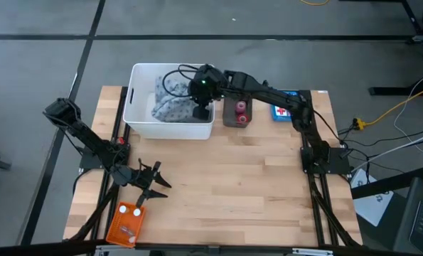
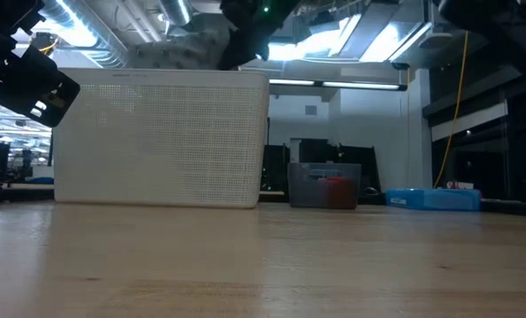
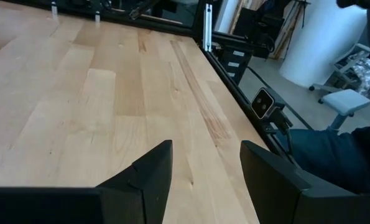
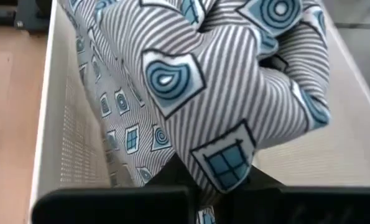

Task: Pick & place medical supplies in basket/bin
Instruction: Put the blue patient gown into the white bin, then return to Home Position

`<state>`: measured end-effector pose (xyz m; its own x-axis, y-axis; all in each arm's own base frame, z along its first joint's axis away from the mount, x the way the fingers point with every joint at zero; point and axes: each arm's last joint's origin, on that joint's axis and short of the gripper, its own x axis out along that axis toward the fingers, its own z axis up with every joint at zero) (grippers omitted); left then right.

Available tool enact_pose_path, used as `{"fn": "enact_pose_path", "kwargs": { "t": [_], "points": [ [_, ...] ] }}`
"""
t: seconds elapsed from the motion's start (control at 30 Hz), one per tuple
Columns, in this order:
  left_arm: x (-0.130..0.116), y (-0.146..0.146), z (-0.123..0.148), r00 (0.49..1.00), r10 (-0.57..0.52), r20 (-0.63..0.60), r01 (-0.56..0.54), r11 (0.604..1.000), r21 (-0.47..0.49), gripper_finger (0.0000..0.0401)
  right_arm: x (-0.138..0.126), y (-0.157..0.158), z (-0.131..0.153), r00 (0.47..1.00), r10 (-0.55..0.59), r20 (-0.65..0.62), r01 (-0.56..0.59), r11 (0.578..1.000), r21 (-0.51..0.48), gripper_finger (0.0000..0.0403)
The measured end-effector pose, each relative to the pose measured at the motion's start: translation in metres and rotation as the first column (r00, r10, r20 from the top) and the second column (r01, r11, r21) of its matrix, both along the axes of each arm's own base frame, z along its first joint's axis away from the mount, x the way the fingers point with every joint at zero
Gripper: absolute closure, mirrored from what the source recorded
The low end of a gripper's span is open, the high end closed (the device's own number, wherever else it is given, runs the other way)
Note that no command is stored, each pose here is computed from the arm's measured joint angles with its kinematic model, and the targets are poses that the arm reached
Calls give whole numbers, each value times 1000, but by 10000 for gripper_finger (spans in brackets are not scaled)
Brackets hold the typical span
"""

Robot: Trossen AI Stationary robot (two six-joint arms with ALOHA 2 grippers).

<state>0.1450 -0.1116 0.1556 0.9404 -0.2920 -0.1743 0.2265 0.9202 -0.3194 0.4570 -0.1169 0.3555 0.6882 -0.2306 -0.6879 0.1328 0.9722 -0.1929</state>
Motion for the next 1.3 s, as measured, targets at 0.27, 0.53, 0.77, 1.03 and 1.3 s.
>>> {"fn": "enact_pose_path", "kwargs": {
  "t": [0.27,0.53,0.77,1.03,1.3],
  "points": [
    [0,0,0,1000,0,0,0,1000,0,214,9,-18,-28,998,-20,-60,21,999,29,390],
    [0,0,0,1000,-2,2,2,1000,9,214,14,-35,-48,995,-34,-97,40,998,57,390],
    [1,2,0,1000,17,9,-18,999,27,214,15,-39,-47,997,-14,-70,19,997,74,390],
    [4,5,0,1000,19,6,-19,1000,20,214,24,-33,-54,996,79,-30,-74,990,121,378],
    [4,4,0,1000,14,1,-14,1000,7,214,32,-32,-44,997,-29,70,27,999,35,182]
  ]
}}
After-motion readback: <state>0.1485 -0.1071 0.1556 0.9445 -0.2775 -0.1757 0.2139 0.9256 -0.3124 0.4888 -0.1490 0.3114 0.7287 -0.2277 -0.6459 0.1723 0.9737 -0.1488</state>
